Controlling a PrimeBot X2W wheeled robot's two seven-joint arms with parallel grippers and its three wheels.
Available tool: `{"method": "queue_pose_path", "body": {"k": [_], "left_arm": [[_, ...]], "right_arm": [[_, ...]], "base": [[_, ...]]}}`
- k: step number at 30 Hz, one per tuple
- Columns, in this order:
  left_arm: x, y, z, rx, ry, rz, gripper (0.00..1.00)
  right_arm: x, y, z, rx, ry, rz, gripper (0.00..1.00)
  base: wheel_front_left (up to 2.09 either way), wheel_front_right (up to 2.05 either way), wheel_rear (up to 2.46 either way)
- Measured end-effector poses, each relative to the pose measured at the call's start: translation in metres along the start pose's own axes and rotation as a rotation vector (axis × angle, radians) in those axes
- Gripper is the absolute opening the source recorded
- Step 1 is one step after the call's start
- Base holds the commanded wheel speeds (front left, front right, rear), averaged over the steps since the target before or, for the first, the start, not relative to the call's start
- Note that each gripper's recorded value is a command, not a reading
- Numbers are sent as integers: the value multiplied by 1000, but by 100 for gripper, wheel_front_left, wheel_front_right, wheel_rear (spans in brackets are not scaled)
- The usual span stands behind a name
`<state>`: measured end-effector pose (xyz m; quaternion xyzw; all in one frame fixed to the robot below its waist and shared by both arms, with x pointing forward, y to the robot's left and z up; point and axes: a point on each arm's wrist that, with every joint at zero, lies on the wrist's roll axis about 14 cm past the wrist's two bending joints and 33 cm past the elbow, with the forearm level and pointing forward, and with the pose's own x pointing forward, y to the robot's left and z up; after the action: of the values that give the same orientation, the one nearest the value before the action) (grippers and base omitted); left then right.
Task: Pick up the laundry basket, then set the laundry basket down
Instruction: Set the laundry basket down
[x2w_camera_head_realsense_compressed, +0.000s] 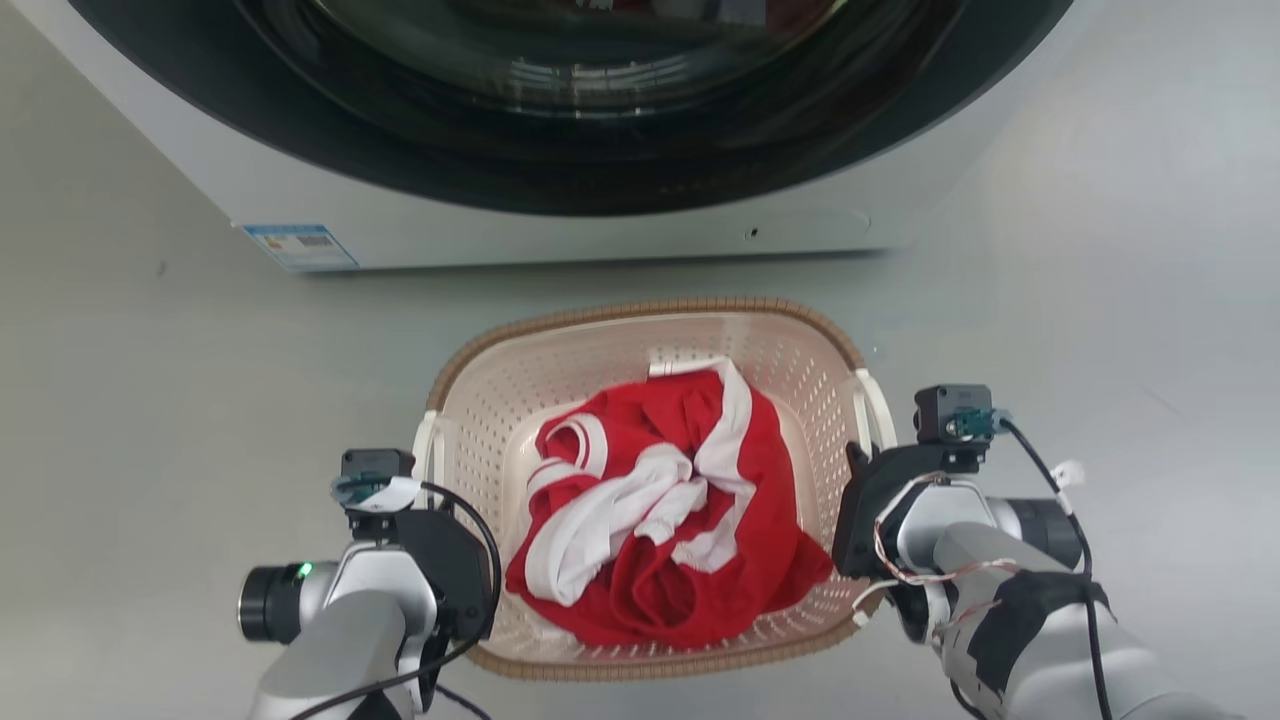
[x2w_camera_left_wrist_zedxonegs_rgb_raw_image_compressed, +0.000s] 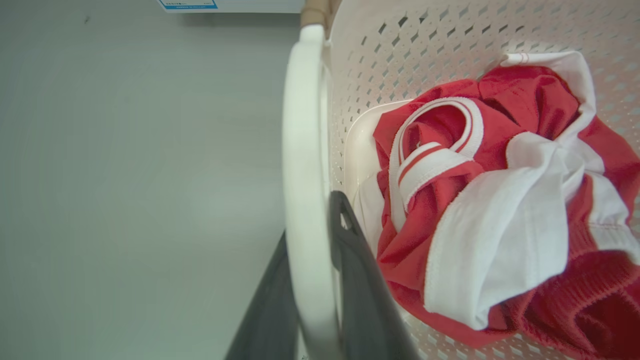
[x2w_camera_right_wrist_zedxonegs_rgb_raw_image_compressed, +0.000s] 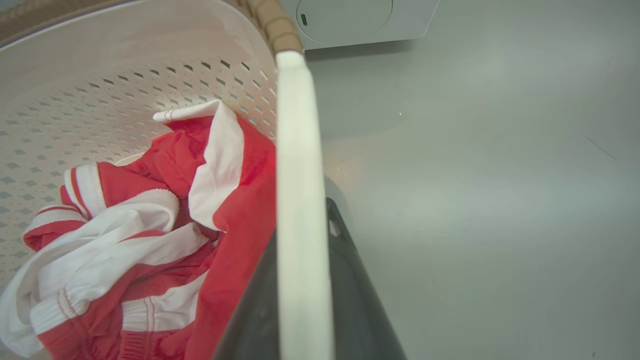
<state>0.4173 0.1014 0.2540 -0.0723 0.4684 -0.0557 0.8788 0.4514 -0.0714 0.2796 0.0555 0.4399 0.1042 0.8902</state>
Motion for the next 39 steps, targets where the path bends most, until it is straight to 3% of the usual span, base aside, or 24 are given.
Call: {"method": "queue_pose_path", "body": {"k": [21, 28, 39], "left_arm": [[91, 18, 12, -7, 28, 21, 0], [117, 31, -10, 5, 71, 38, 0], [130, 43, -16, 15, 70, 58, 0]], "right_arm": [[98, -20, 0, -20, 44, -4, 0], [127, -22, -32, -17, 101, 7, 0], [143, -18, -41, -15, 94, 30, 0]], "base": [[0, 0, 0], [0, 0, 0], [0, 0, 0]]}}
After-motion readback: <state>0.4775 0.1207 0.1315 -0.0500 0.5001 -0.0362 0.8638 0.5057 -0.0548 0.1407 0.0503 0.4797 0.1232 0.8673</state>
